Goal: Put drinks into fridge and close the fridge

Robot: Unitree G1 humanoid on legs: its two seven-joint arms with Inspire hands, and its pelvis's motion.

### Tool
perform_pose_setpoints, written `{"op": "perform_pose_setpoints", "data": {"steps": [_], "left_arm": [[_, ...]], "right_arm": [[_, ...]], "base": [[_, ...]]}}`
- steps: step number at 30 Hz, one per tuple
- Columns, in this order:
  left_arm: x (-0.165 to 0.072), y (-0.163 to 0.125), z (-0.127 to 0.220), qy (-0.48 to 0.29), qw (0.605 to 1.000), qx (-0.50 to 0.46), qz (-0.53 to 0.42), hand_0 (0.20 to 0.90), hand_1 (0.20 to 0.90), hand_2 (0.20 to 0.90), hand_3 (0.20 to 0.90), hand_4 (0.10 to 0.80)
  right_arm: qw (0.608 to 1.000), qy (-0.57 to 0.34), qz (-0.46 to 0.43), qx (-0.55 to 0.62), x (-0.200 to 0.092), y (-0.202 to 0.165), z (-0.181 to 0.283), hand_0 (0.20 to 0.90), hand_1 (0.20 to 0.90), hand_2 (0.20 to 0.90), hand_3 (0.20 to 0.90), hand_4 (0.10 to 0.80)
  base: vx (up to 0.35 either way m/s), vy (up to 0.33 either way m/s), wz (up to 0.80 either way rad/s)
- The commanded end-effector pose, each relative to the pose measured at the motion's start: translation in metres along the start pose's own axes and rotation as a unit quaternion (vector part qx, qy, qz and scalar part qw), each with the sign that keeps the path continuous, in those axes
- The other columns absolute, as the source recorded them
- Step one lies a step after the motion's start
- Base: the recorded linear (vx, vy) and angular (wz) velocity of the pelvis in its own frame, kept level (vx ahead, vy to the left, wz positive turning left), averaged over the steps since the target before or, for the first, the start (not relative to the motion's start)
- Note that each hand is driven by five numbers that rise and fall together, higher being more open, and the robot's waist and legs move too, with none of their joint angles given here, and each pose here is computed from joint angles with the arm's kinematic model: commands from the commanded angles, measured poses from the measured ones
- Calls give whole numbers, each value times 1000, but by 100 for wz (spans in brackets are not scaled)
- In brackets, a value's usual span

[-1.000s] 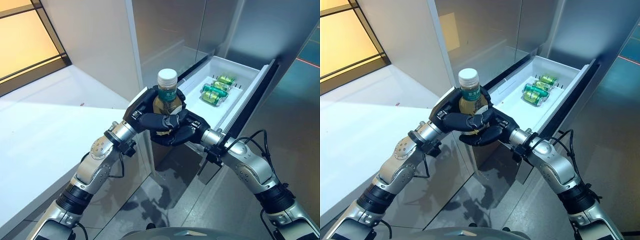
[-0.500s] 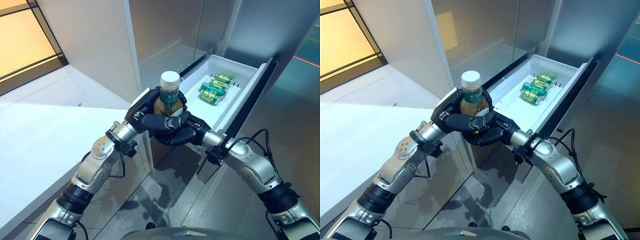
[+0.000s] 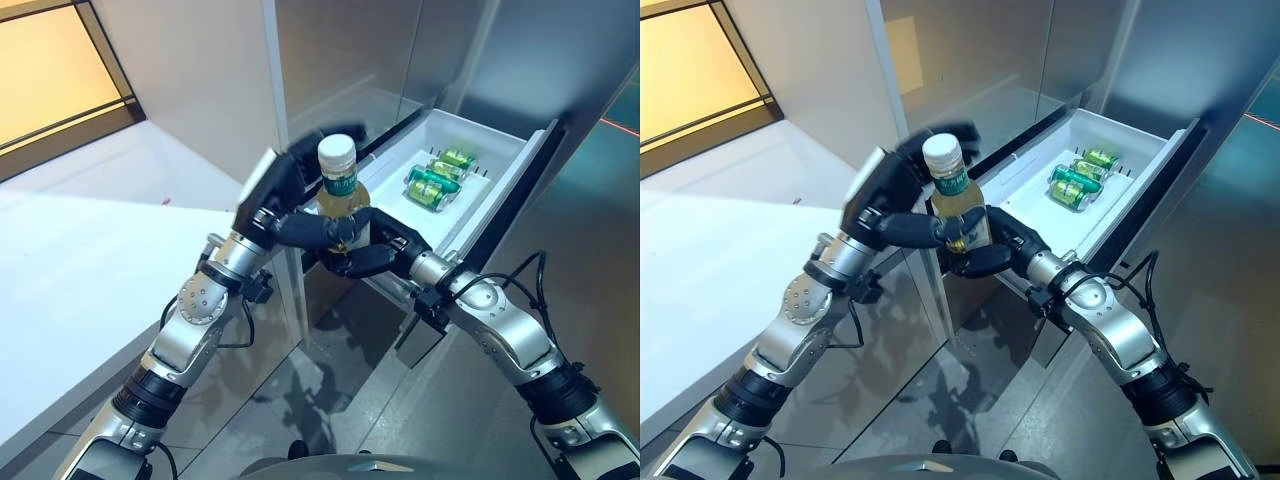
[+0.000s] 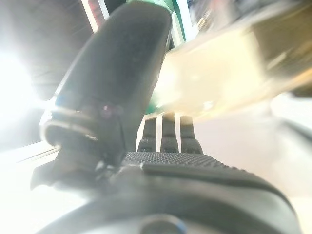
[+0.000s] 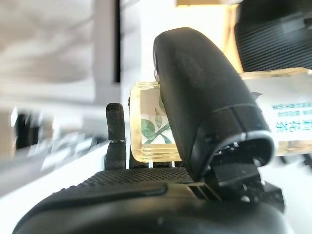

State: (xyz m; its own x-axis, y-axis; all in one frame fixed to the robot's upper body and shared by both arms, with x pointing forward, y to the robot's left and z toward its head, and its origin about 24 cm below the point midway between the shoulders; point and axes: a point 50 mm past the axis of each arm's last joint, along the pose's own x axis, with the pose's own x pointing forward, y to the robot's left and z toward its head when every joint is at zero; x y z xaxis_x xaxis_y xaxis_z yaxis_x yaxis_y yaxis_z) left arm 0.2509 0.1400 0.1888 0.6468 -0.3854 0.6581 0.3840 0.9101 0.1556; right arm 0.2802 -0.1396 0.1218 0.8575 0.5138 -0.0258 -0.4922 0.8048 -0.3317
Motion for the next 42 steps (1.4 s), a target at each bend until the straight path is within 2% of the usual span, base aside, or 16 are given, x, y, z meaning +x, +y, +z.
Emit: {"op": "perform_pose_setpoints", "data": {"steps": [1,8,11,13,17,20,23,25,27,30,35,36,37,38,42], "left_arm": [[26,3,47,-172,985,22,25,900,900,900,900,800],[25,12,34,-117,991,-27,55,900,900,900,900,800],[20,9,14,-52,990,-128,33,900,900,900,900,800],[14,-1,-3,-4,971,-240,-7,900,900,900,900,800],[-3,-29,-29,70,905,-414,-73,900,900,900,900,800],[-22,-47,-46,127,849,-505,-94,900,900,900,900,800],[-51,-68,-59,179,771,-602,-105,900,900,900,900,800],[-62,-78,-63,198,735,-639,-106,900,900,900,900,800],[-85,-92,-70,239,681,-685,-102,900,900,900,900,800],[-109,-96,-81,294,652,-695,-73,900,900,900,900,800],[-155,-89,-106,401,650,-645,-17,900,900,900,900,800],[-168,-86,-112,430,652,-625,2,900,900,900,900,800],[-192,-79,-123,481,658,-578,37,900,900,900,900,800],[-201,-75,-127,495,660,-563,48,900,900,900,900,800],[-248,-48,-144,602,681,-402,112,900,900,900,900,800]], "right_arm": [[943,-291,-122,-111,-8,-40,113,300,300,300,200,100],[924,-301,-193,-134,-12,-63,122,300,300,300,200,100],[915,-302,-228,-138,-11,-72,122,300,300,300,200,100],[905,-301,-262,-147,-11,-81,124,300,300,300,200,100],[891,-281,-322,-156,-8,-101,122,300,300,300,200,100],[882,-247,-370,-151,-8,-128,119,300,300,300,200,100],[871,-204,-421,-149,-14,-163,111,300,300,300,200,100],[865,-183,-442,-150,-16,-175,108,300,300,300,200,100],[858,-142,-473,-143,-22,-197,98,300,300,300,200,100],[854,-95,-495,-134,-27,-214,84,300,300,300,200,100],[854,-15,-503,-134,-34,-229,60,300,300,300,200,100],[855,9,-501,-135,-35,-231,53,300,300,300,200,100],[856,41,-496,-139,-36,-233,43,300,300,300,200,100],[856,50,-495,-138,-37,-233,41,300,300,300,200,100],[855,112,-486,-143,-42,-239,25,300,300,300,200,100]], "base": [[14,-2,4],[0,0,0],[12,-2,1],[34,-6,4],[34,-1,10],[51,19,10],[55,20,20],[48,15,17],[60,21,32],[46,21,22],[53,19,18],[73,13,15],[62,8,16],[52,-1,16],[-1,-20,4]]}}
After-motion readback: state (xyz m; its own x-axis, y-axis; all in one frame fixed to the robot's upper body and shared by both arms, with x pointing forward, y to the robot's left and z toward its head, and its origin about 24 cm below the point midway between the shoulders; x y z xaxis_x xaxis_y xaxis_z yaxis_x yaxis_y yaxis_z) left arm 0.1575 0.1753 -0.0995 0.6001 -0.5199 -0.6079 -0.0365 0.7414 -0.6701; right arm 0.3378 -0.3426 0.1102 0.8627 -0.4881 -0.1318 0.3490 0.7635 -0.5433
